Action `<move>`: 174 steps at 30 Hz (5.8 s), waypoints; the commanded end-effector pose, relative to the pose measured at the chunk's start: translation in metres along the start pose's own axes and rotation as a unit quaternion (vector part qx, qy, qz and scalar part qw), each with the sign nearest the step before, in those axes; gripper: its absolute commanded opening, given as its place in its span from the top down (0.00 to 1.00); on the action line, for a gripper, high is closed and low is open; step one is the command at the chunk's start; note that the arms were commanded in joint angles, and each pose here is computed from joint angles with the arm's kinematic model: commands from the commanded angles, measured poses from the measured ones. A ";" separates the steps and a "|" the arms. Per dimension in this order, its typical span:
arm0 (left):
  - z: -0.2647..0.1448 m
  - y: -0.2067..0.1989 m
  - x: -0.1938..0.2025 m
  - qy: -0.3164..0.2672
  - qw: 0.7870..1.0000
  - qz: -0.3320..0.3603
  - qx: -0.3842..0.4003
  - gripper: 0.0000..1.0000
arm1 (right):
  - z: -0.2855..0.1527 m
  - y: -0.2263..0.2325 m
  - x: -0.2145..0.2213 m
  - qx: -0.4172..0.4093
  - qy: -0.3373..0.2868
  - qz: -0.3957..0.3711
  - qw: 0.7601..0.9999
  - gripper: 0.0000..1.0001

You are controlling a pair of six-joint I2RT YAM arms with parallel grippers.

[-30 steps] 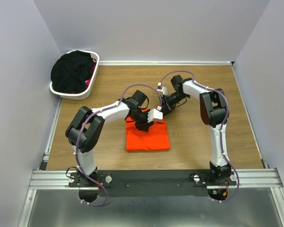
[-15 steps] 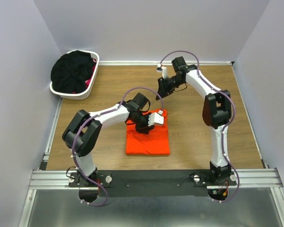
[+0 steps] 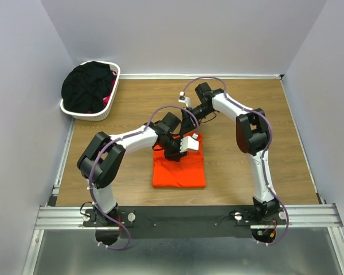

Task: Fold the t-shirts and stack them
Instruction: Fold the tshirt

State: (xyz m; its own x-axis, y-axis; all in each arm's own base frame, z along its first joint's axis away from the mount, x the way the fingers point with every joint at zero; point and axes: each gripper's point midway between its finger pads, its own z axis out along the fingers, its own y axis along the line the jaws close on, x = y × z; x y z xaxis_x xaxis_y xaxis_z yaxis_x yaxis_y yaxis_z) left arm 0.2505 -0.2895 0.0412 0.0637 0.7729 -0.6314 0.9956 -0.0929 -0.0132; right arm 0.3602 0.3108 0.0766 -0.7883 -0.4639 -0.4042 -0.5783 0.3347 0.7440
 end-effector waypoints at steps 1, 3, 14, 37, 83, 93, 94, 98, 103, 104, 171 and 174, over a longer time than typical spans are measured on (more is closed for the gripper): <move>0.003 0.006 -0.004 0.004 1.000 0.002 -0.004 0.59 | 0.017 -0.015 0.017 -0.019 0.019 0.032 0.999 0.63; 0.004 0.006 -0.002 0.006 1.000 -0.003 -0.002 0.60 | 0.021 -0.020 0.022 -0.018 0.024 0.035 0.999 0.63; -0.008 0.001 -0.013 0.004 1.000 -0.006 -0.001 0.99 | 0.035 -0.042 0.051 0.004 0.060 0.033 0.998 0.65; -0.057 0.041 -0.054 -0.001 0.992 0.051 -0.111 1.00 | 0.038 -0.052 0.056 0.036 0.075 0.002 0.997 0.68; -0.131 0.112 -0.069 -0.078 0.979 0.026 -0.185 0.49 | -0.073 -0.066 -0.052 0.302 0.005 -0.152 0.941 0.41; -0.133 0.135 -0.007 -0.120 0.964 -0.171 -0.165 0.49 | -0.135 -0.032 -0.074 0.279 -0.071 -0.129 0.949 0.44; -0.131 0.138 -0.004 -0.125 0.961 -0.184 -0.163 0.50 | -0.134 -0.028 -0.065 0.265 -0.066 -0.112 0.955 0.46; -0.122 0.146 0.015 -0.142 0.950 -0.241 -0.140 0.52 | -0.109 -0.021 -0.018 0.193 -0.039 -0.032 0.980 0.49; -0.109 0.147 0.032 -0.137 0.943 -0.278 -0.118 0.52 | -0.090 -0.022 0.015 0.153 -0.014 0.010 0.988 0.51; -0.105 0.145 0.036 -0.132 0.943 -0.284 -0.114 0.52 | -0.088 -0.023 0.019 0.151 -0.010 0.014 0.988 0.51; -0.111 0.155 0.056 -0.114 0.937 -0.304 -0.128 1.00 | -0.096 -0.041 0.004 0.205 -0.029 -0.001 0.978 1.00; -0.117 0.160 0.056 -0.118 0.936 -0.301 -0.138 1.00 | -0.097 -0.047 0.003 0.216 -0.033 -0.004 0.976 0.99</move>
State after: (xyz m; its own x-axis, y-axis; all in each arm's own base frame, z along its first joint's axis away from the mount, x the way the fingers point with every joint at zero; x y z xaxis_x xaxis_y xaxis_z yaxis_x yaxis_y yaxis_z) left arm 0.4063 -0.1968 0.0659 -0.5529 0.4748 -0.6848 0.8135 0.4856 -0.3201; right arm 0.3885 0.2168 0.0784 -0.8316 -0.4114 -0.3730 -0.5550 0.6400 0.5314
